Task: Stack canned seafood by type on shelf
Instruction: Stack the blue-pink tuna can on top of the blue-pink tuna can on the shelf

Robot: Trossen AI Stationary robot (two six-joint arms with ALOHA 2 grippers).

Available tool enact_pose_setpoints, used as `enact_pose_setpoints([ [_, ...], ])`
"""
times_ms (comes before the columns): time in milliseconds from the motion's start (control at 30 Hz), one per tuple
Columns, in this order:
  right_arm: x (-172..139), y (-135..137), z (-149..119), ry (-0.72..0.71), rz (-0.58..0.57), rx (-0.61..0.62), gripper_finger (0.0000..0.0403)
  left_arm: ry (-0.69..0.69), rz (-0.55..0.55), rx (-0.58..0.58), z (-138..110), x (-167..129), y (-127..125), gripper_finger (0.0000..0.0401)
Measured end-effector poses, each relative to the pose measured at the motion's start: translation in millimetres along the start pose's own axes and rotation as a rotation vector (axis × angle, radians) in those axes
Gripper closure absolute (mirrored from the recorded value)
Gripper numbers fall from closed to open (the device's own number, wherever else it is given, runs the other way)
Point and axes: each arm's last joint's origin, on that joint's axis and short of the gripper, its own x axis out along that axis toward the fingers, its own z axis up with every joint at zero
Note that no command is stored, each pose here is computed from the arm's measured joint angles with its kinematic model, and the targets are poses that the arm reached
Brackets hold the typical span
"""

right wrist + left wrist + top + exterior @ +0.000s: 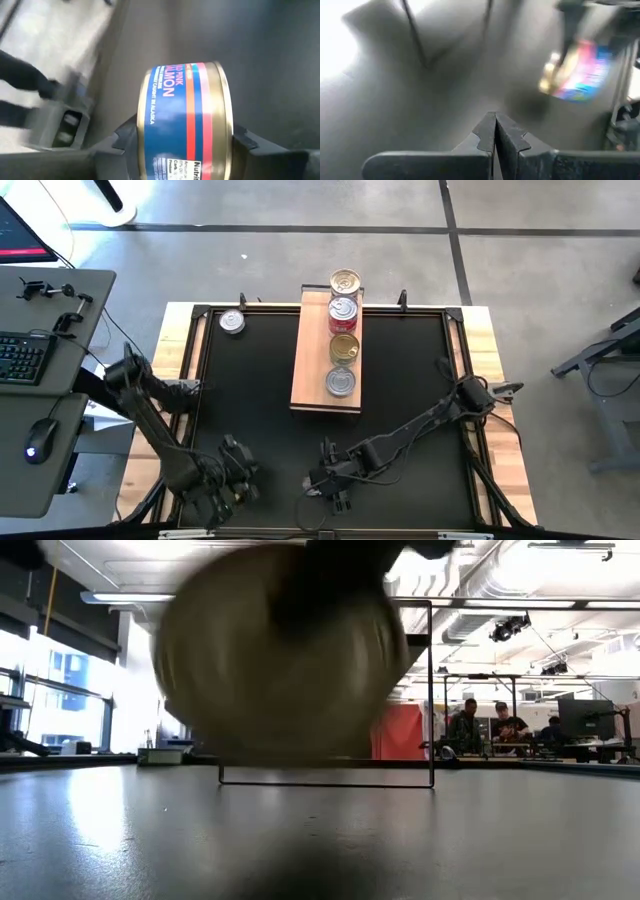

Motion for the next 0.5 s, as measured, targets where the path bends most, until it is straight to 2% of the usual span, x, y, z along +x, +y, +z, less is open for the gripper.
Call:
enact_pose_setpoints([
  [100, -33.1, 4.4, 24.0, -0.052, -0.026, -0.003, 0.0238, -0.068, 0.037, 0.032, 15.2, -12.7, 15.3, 0.0401],
  [233, -74.9, 7.9, 52.0, -0.089, -0.124, -0.048, 0.0238, -0.167, 0.060, 0.058, 31.5, -23.3, 28.4, 0.0401],
  [367, -122.0, 3.9, 81.6, -0.155, -0.308, -0.144, 0.0238, -0.208, 0.071, 0.058, 44.5, -22.0, 32.4, 0.0401],
  [500, -153.5, -24.3, 95.0, -0.114, -0.518, -0.194, 0.0238, -0.215, 0.045, 0.032, 54.2, -11.9, 24.7, 0.0401],
])
